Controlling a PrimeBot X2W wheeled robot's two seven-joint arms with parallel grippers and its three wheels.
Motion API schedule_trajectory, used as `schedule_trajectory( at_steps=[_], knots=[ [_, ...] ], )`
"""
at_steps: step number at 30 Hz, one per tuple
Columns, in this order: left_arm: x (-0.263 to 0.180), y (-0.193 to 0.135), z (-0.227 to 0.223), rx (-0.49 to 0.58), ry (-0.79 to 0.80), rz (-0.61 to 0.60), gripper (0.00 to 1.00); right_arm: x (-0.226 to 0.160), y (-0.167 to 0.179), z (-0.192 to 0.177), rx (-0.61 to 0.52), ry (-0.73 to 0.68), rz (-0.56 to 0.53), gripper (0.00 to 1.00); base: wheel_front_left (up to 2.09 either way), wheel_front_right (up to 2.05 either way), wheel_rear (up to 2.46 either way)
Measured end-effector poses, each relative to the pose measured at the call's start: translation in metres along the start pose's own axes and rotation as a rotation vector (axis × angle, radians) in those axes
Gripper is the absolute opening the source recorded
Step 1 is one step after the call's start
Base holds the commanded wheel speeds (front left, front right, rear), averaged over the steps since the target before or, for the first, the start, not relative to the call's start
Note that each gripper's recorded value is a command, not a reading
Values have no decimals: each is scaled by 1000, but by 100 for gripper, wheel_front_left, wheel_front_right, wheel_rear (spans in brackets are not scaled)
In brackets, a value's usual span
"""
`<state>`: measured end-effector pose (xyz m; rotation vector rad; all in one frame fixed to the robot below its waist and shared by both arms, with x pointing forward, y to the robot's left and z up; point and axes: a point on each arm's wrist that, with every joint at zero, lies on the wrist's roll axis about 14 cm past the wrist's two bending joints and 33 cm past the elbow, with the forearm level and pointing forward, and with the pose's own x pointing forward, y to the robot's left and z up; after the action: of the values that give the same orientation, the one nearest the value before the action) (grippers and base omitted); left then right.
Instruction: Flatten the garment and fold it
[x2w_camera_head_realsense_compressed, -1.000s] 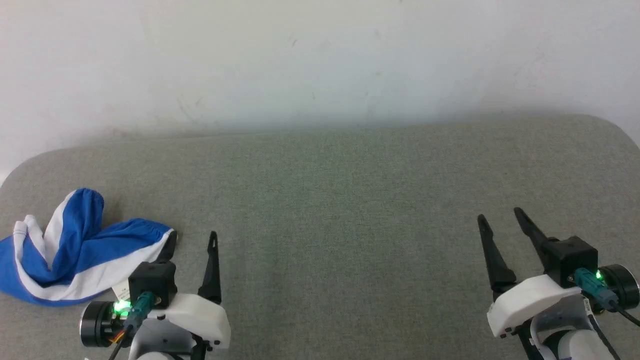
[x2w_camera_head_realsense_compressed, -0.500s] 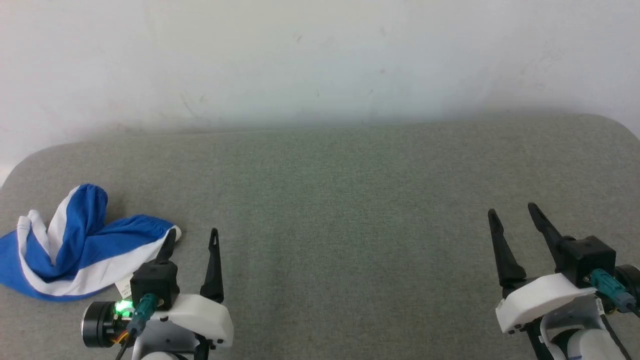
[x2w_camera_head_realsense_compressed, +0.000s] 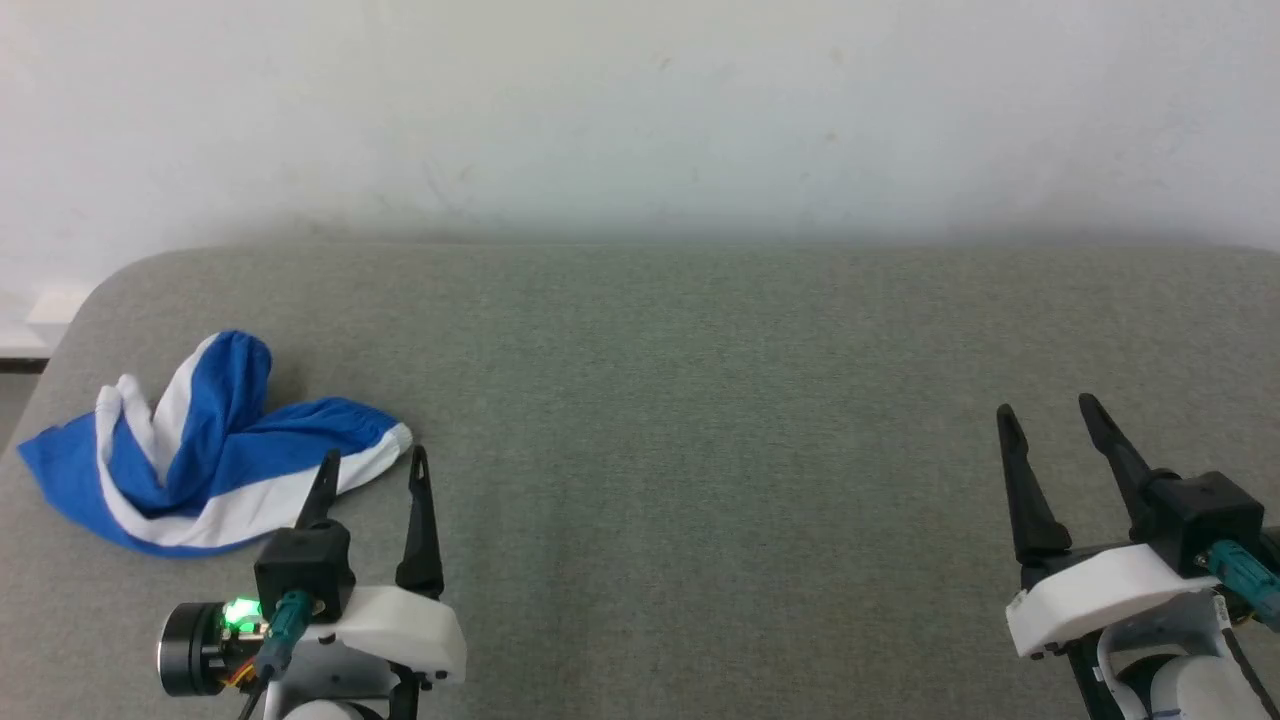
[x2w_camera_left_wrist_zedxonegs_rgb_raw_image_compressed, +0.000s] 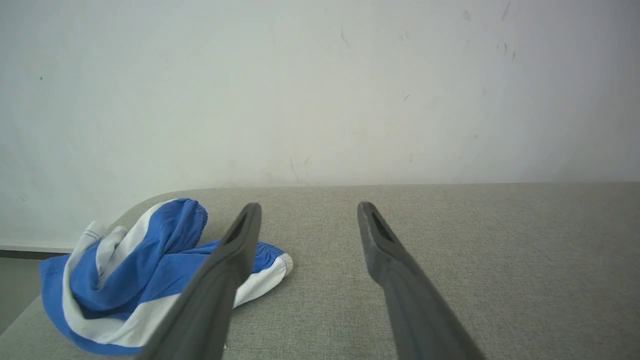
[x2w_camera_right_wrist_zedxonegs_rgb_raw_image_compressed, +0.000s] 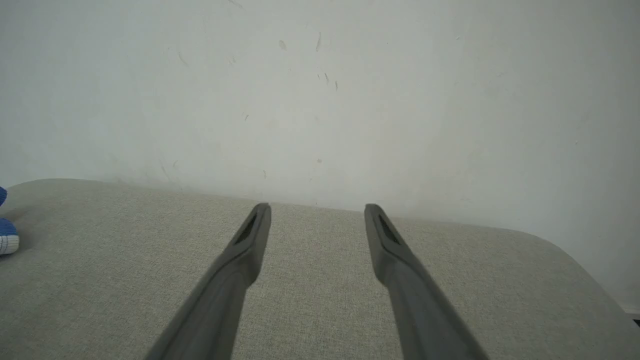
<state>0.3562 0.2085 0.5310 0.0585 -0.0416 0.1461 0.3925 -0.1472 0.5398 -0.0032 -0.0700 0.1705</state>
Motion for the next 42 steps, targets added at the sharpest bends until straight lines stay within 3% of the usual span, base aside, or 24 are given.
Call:
schedule_trajectory(
  at_steps=[30,37,42],
  knots=[
    [-43,91,1,3,-25,326,100,39,62,-3,42,-46,181,100,0,0,0],
    [-21,126,6,19,-39,362,100,47,66,-11,52,-40,195,100,0,0,0],
    [8,143,3,59,0,319,100,56,64,-15,52,-47,188,100,0,0,0]
  ],
)
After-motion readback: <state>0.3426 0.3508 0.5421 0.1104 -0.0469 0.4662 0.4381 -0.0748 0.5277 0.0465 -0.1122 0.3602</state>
